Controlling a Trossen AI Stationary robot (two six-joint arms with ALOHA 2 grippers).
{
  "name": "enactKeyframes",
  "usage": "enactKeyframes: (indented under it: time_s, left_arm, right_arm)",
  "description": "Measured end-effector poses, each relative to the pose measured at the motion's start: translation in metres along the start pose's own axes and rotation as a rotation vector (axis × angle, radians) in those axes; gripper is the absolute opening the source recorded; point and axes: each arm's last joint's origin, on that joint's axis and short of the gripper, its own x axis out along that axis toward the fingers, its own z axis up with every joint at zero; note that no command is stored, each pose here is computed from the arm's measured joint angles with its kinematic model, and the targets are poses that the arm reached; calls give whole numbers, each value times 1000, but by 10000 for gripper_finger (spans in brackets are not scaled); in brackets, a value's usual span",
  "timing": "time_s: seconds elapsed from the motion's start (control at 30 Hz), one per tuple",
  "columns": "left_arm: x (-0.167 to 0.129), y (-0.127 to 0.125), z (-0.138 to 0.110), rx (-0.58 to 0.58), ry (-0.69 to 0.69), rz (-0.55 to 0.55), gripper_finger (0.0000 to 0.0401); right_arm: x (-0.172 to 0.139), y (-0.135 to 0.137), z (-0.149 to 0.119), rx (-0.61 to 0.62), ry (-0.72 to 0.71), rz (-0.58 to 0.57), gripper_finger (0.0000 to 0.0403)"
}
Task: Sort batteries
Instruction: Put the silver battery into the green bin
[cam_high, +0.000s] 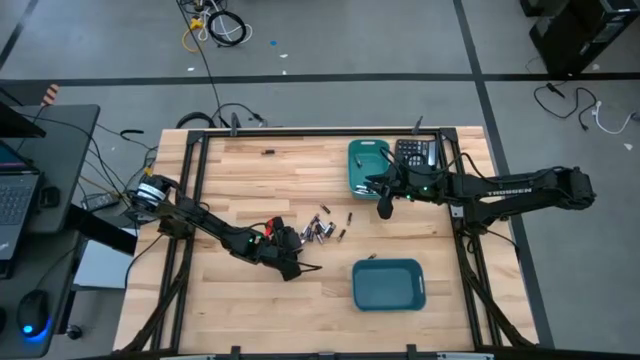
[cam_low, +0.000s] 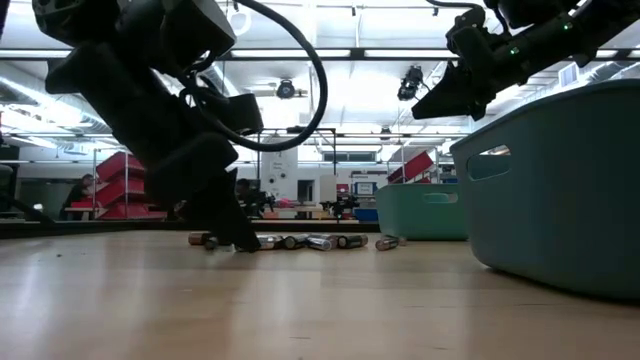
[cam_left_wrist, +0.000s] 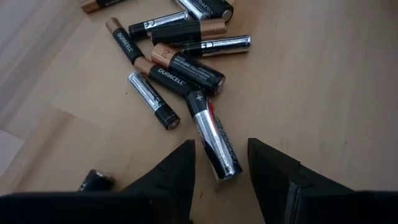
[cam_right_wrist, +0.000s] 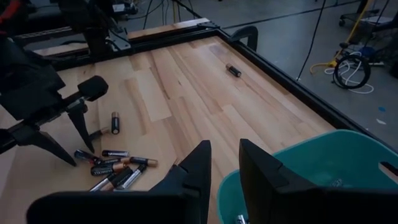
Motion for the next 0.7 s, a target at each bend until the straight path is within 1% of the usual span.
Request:
enactKeyframes:
  time_s: [0.13,0.37,0.47,0.57,0.7]
  left_arm:
    - [0,0,0,-9,2,1,132]
    - [0,0,0,-18,4,4,62]
    - [0,0,0,-22,3,7,41]
    - [0,0,0,-25,0,8,38]
    - [0,0,1,-25,-9,2,46]
  right_arm:
    - [0,0,0,0,1,0,69]
    - [0,0,0,-2,1,0,69]
    - [0,0,0,-3,1,0,69]
    - [0,0,0,-3,1,0,69]
    - [0,0,0,-3,1,0,69]
